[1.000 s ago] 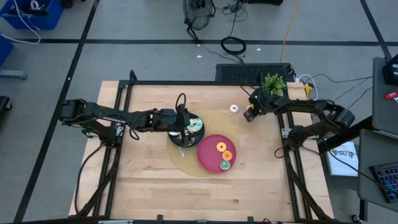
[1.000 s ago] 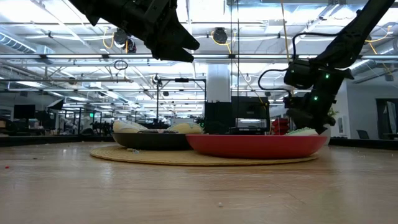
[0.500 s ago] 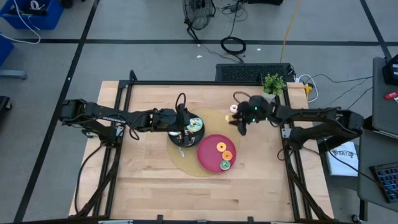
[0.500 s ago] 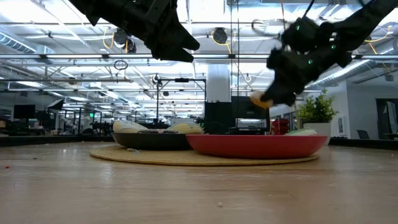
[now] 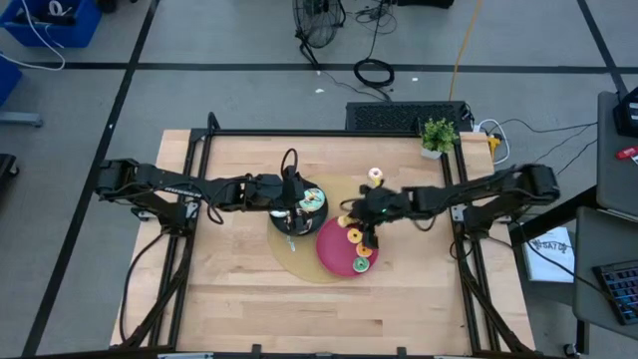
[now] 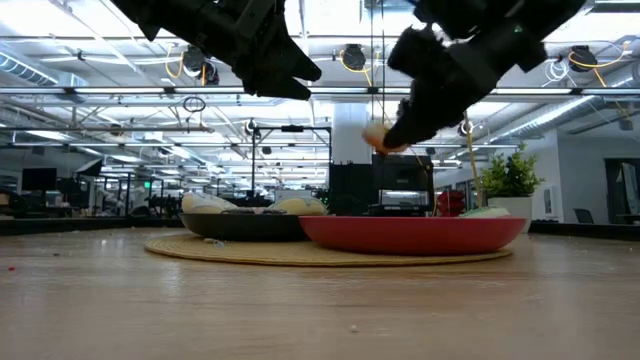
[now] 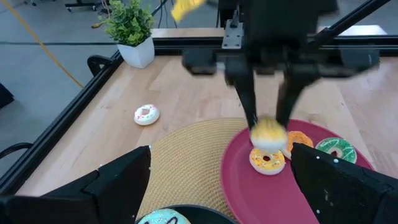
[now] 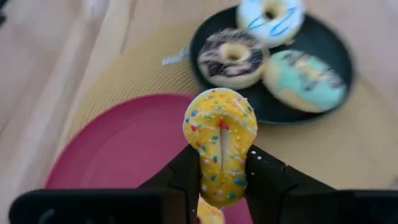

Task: Pick & Place donuts
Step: Put the small yellow donut on the pink plate

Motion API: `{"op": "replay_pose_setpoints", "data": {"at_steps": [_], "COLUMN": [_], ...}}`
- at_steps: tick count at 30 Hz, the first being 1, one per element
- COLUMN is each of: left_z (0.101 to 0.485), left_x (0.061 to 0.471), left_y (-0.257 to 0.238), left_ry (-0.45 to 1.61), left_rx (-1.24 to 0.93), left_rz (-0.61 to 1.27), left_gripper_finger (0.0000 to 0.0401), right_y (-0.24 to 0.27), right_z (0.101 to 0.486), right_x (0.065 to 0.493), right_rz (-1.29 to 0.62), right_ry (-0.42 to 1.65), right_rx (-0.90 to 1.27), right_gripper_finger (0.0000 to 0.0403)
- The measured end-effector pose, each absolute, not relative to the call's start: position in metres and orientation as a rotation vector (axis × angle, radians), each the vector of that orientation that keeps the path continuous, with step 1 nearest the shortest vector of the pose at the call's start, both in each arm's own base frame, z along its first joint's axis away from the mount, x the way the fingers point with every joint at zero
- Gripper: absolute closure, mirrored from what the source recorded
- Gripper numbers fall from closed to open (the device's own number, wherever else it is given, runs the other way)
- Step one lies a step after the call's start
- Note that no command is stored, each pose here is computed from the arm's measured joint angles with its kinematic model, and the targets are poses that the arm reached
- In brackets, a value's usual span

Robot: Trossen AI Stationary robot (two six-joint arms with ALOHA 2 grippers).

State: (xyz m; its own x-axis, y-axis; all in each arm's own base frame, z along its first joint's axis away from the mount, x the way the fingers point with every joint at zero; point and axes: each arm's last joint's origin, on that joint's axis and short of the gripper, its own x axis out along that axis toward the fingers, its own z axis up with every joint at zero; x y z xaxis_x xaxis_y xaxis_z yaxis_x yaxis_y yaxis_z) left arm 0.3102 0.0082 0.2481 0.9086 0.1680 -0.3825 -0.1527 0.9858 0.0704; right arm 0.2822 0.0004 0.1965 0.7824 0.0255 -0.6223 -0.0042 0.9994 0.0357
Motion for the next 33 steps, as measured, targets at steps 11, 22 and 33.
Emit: {"op": "replay_pose_setpoints", "data": {"at_steps": [11,22,33], "left_z": [0.248,0.248,0.248], "left_x": [0.31,0.31,0.31], "left_y": [0.008,0.008,0.008], "left_ry": [0.4,0.4,0.4], "left_rx": [0.025,0.024,0.02], "left_rz": [0.168,0.169,0.169], "left_gripper_finger": [0.002,0.002,0.002], "right_y": [0.009,0.009,0.009], "right_z": [0.139,0.139,0.139], "right_x": [0.316,0.319,0.319], "right_rz": [0.059,0.063,0.052], "right_ry": [0.87,0.862,0.864], "right_rx": [-0.019,-0.03,-0.006], "right_gripper_finger": [0.0316,0.0286,0.0171]}}
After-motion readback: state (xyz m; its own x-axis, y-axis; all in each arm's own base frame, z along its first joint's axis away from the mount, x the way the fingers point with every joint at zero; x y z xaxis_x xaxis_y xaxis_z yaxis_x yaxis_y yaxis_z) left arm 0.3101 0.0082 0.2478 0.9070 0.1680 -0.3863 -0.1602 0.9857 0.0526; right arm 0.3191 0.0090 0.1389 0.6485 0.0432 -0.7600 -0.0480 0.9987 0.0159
